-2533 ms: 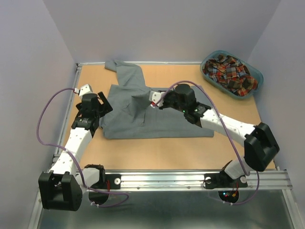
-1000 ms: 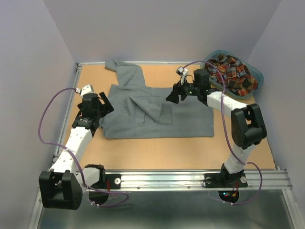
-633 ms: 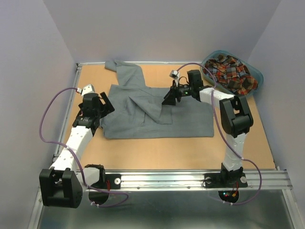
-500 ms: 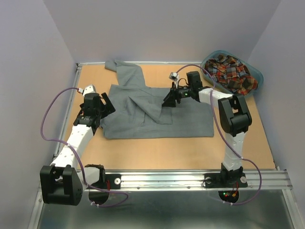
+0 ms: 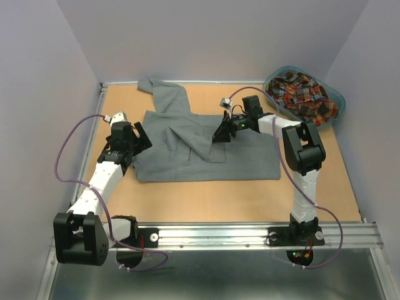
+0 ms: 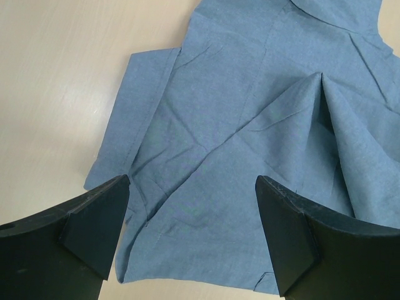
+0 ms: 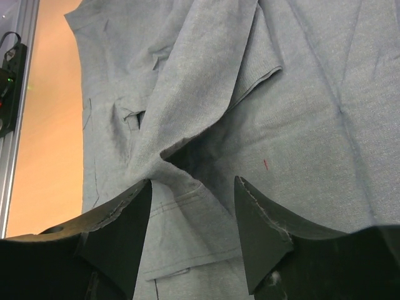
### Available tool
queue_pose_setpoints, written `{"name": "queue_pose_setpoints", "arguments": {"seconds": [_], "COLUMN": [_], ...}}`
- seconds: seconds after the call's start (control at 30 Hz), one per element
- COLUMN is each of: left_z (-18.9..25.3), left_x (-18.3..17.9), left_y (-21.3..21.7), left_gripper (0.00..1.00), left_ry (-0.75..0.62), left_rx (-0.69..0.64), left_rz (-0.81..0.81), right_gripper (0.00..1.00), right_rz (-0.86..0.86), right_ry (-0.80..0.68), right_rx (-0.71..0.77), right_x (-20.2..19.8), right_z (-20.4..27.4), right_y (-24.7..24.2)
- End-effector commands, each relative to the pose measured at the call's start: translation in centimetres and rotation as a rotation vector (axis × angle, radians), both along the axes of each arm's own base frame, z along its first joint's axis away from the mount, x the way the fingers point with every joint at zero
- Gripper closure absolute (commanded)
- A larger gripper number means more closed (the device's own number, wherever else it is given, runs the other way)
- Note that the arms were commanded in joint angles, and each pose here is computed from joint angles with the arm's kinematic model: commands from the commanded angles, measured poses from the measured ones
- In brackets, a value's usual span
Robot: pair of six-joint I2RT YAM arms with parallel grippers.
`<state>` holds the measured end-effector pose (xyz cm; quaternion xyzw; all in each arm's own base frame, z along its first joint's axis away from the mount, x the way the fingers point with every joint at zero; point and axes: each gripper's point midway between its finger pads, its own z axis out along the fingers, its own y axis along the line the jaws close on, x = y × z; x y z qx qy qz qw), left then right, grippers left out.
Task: Fold and stack the long sleeve shirts
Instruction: Fold the shirt
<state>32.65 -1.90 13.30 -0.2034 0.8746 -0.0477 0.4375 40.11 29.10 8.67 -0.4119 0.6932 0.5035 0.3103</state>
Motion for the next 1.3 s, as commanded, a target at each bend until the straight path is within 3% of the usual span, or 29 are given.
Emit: {"name": "queue_pose_setpoints", "arguments": {"seconds": [0.0, 0.03, 0.07, 0.27, 0.47, 0.6, 0.87, 1.03, 1.27], "left_z": [-0.1, -0.1, -0.1, 0.0, 0.0, 0.1, -0.9, -1.3, -3.0], "left_x": [0.2, 0.2, 0.2, 0.2, 0.2, 0.3, -0.2, -0.2, 1.4], "left_y": [-0.3, -0.3, -0.3, -0.4, -0.9, -1.6, -4.7, -6.9, -9.8], "left_gripper": [0.07, 0.07, 0.07, 0.07, 0.07, 0.07, 0.12, 0.23, 0.38], "left_ry": [-0.007, -0.007, -0.009, -0.009, -0.009, -0.015, 0.04, 0.054, 0.051], "left_rx": [0.0, 0.001, 0.0, -0.001, -0.018, -0.043, -0.151, -0.252, -0.395], "left_rz": [-0.022, -0.023, -0.022, -0.025, -0.049, -0.075, -0.141, -0.112, -0.064], "right_gripper": [0.43, 0.47, 0.58, 0.99, 1.0, 1.0, 0.99, 1.0, 0.99], "right_rz": [0.037, 0.037, 0.039, 0.03, -0.048, -0.146, -0.249, -0.299, -0.349], "right_ry": [-0.048, -0.048, -0.053, -0.094, -0.278, -0.5, -0.835, -0.952, -1.047], "right_rx": [0.017, 0.011, 0.006, -0.029, -0.104, -0.208, -0.397, -0.486, -0.495], "right_x": [0.7, 0.7, 0.7, 1.1, 2.9, 5.0, 7.4, 8.5, 10.1], "right_z": [1.0, 0.8, 0.7, 1.5, 6.1, 11.0, 16.3, 18.2, 21.5], "right_y": [0.6, 0.6, 0.6, 0.2, -0.2, -0.7, 0.2, 0.8, 1.3]}}
